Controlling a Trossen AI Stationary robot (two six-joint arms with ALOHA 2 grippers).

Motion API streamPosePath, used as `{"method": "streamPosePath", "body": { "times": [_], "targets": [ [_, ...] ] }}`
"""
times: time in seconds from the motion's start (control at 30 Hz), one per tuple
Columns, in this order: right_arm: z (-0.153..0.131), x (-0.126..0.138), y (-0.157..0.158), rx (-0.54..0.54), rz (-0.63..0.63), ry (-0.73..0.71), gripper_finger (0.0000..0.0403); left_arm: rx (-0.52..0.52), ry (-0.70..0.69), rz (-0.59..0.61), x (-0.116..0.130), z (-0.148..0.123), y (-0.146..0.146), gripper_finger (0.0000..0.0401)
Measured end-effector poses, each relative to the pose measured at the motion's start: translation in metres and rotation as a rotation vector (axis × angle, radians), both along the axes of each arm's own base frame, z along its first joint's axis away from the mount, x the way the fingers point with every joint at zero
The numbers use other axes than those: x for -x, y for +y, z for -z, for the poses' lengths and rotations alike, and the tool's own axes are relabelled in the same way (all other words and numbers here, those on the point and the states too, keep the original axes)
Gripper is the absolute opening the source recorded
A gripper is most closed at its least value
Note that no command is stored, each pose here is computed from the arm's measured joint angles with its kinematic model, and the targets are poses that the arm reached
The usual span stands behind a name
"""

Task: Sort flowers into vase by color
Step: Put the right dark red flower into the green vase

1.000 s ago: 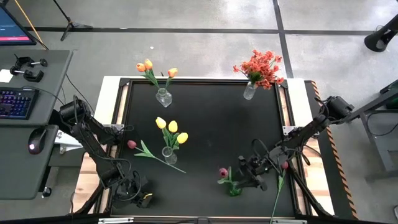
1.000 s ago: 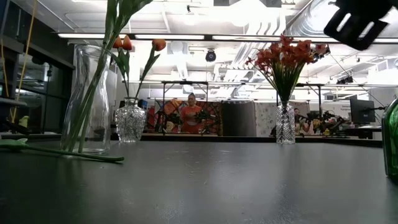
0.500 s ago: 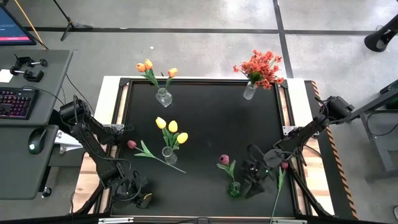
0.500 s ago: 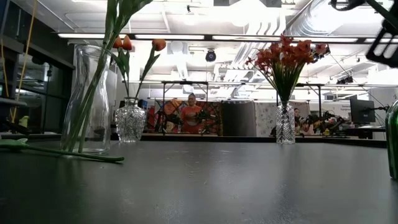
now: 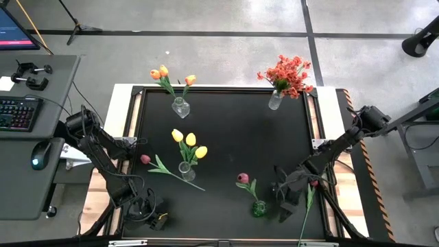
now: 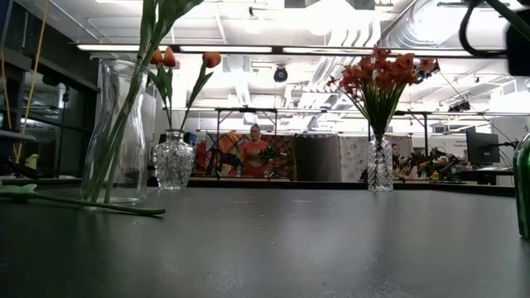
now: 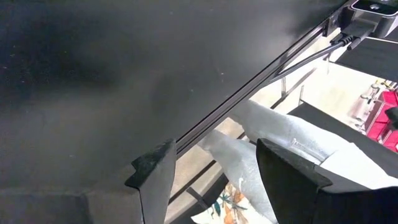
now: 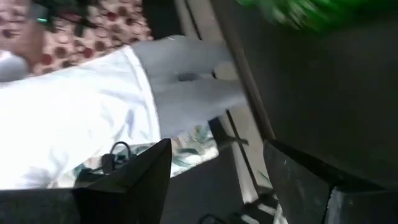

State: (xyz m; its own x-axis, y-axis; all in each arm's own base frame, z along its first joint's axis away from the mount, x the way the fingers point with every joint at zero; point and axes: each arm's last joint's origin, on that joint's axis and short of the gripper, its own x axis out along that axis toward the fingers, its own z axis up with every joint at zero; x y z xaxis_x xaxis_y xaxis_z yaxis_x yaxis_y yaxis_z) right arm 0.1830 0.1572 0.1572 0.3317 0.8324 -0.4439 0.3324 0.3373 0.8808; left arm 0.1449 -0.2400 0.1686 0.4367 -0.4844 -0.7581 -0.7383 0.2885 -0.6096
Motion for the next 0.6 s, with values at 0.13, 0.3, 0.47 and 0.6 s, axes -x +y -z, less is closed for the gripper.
{"method": "streamPosePath", "body": {
  "times": [0.13,0.3,0.47,0.6],
  "targets": [
    [0.008,0.009,0.002,0.012,0.023,0.206,0.0243,-0.004,0.002,0.000,0.000,0.000,0.000,0.0209],
    [0.016,0.025,0.008,0.037,0.056,0.482,0.0243,-0.033,0.019,0.000,0.001,0.002,0.003,0.0209],
    [0.027,0.043,0.009,0.123,0.157,0.765,0.0243,-0.057,0.033,0.000,0.003,0.004,0.004,0.0209],
    [0.028,0.049,0.012,0.133,0.198,0.860,0.0243,-0.070,0.021,-0.001,0.002,0.004,0.005,0.0209]
  ]
}}
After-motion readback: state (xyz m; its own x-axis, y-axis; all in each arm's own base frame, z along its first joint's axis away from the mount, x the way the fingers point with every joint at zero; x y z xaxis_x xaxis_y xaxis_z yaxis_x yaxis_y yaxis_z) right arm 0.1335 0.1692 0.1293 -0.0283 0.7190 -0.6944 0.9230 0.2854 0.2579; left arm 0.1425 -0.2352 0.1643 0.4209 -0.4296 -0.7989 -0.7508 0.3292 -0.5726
